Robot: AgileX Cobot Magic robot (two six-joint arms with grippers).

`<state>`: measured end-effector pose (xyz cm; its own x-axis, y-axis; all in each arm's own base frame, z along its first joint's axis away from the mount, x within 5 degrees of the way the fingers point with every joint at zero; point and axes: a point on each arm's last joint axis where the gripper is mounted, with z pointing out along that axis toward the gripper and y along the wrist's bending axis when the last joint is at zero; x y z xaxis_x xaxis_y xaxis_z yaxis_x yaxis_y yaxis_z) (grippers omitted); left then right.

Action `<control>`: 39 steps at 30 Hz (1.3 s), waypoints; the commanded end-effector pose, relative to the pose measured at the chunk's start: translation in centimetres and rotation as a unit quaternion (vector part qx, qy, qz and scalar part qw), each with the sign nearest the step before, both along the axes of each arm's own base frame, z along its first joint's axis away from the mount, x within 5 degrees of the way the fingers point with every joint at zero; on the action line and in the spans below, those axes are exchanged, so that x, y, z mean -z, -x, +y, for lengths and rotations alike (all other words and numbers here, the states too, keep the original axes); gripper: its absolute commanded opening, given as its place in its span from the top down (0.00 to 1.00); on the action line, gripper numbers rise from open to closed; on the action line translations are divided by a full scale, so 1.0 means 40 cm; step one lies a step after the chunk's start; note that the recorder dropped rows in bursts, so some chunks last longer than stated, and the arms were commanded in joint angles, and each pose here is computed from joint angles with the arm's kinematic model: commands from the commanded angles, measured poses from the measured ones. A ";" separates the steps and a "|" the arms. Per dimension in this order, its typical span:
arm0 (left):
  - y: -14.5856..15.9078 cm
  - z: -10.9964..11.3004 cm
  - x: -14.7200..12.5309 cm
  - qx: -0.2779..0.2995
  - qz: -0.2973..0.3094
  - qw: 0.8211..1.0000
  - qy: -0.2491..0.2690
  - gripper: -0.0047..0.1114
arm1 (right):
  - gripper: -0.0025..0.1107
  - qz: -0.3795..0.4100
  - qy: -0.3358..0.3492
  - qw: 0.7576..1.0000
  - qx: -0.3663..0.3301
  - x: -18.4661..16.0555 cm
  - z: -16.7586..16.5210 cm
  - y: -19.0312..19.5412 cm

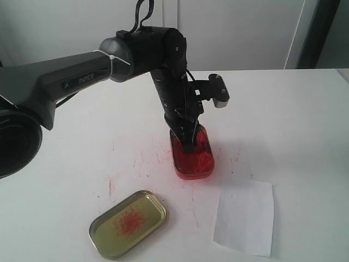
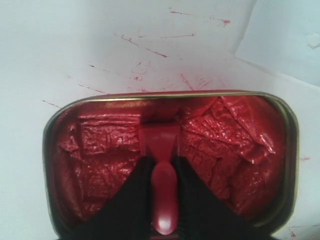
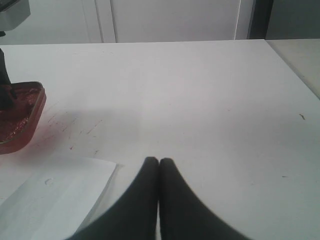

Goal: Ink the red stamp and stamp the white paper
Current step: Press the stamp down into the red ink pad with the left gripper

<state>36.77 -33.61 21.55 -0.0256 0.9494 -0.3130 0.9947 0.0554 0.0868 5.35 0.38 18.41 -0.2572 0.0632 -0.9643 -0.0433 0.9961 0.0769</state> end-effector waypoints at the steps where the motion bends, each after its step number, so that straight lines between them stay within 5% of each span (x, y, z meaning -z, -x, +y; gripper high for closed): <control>1: 0.010 -0.006 -0.008 -0.005 0.017 1.000 0.018 0.96 | 0.98 -0.001 0.008 1.000 -0.001 0.005 -0.001 0.000; 11: 0.004 -0.010 0.037 -0.005 0.030 1.000 0.005 0.96 | 0.98 -0.001 0.008 1.000 -0.001 0.005 -0.001 0.000; 39: 0.013 -0.002 -0.005 -0.002 0.025 1.000 0.007 0.96 | 0.98 -0.001 0.008 1.000 -0.001 0.005 -0.001 0.000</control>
<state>36.64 -33.79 20.88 -0.0392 0.9475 -0.3172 0.9969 0.0590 0.0528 5.35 0.38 18.41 -0.2572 0.0632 -0.9643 -0.0433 0.9961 0.0769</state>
